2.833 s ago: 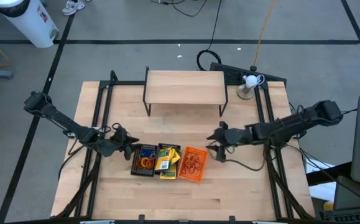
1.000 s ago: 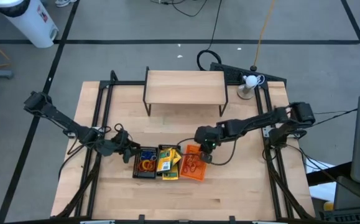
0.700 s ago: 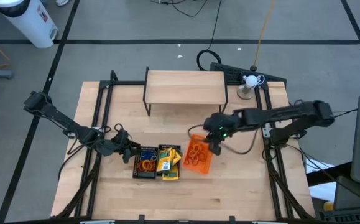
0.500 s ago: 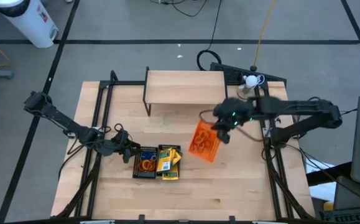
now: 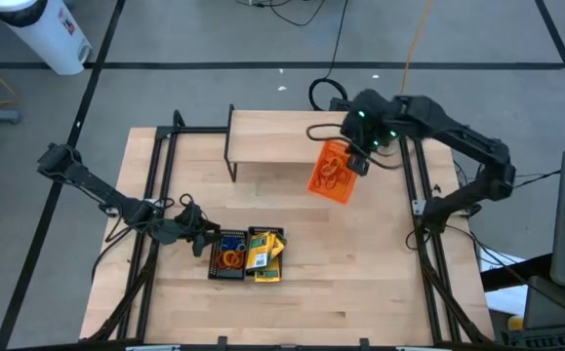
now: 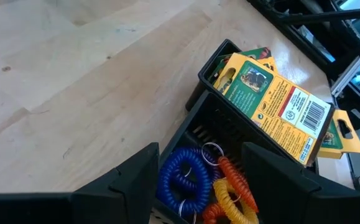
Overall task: Pick & Place Office Desk Supplies
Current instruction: Put the orange bin with rubber bands on the shelf
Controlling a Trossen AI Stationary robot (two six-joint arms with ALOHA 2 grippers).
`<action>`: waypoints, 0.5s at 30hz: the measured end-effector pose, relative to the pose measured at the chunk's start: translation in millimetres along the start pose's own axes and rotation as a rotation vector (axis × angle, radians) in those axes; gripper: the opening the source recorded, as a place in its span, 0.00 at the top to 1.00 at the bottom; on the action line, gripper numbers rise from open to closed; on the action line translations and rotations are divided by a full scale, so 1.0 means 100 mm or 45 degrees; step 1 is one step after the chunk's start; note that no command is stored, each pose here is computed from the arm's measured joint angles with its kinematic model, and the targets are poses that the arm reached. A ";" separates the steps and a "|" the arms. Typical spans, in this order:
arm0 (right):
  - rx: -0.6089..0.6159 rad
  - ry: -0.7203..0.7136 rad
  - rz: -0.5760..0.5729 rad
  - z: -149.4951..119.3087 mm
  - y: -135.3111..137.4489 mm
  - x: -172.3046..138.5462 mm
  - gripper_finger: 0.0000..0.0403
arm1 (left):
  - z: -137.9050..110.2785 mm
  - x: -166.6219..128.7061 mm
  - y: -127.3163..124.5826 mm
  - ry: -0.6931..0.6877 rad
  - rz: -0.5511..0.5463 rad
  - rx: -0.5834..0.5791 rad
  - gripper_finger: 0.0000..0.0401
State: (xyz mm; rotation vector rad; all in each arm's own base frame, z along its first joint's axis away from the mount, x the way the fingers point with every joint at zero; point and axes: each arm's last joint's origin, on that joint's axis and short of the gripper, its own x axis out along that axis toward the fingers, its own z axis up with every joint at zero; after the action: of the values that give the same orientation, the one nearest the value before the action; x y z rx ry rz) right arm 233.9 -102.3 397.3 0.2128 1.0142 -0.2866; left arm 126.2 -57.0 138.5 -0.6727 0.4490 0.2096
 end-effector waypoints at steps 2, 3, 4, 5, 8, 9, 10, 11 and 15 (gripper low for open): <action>-0.037 0.059 -0.018 0.07 -0.11 0.10 1.00 | 0.00 0.00 0.00 0.001 -0.001 0.001 0.43; -0.058 0.088 -0.023 0.10 -0.17 0.17 1.00 | 0.00 0.00 0.00 0.001 -0.001 0.001 0.43; -0.084 0.110 -0.026 0.12 -0.21 0.23 1.00 | 0.00 0.00 0.00 0.001 -0.001 -0.002 0.43; -0.106 0.128 -0.028 0.14 -0.25 0.28 1.00 | 0.00 0.00 0.00 0.001 -0.001 -0.008 0.43; -0.164 0.172 -0.028 0.21 -0.36 0.43 1.00 | 0.00 0.00 0.00 0.001 -0.001 -0.032 0.43; -0.179 0.182 -0.027 0.24 -0.39 0.47 1.00 | 0.00 0.00 0.00 0.002 -0.002 -0.044 0.43; -0.186 0.187 -0.029 0.26 -0.42 0.49 1.00 | 0.00 0.00 0.00 0.002 -0.002 -0.052 0.43; -0.196 0.188 -0.029 0.29 -0.46 0.50 1.00 | 0.00 0.00 0.00 0.002 -0.003 -0.064 0.43; -0.228 0.154 -0.018 0.41 -0.56 0.44 1.00 | 0.00 0.00 -0.01 0.000 -0.008 -0.091 0.43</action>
State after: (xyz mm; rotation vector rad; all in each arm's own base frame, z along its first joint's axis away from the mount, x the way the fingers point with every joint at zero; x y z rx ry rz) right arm 270.1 -174.2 378.3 0.0613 1.1553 -0.1964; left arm 126.4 -57.2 139.0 -0.7438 0.4407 0.2206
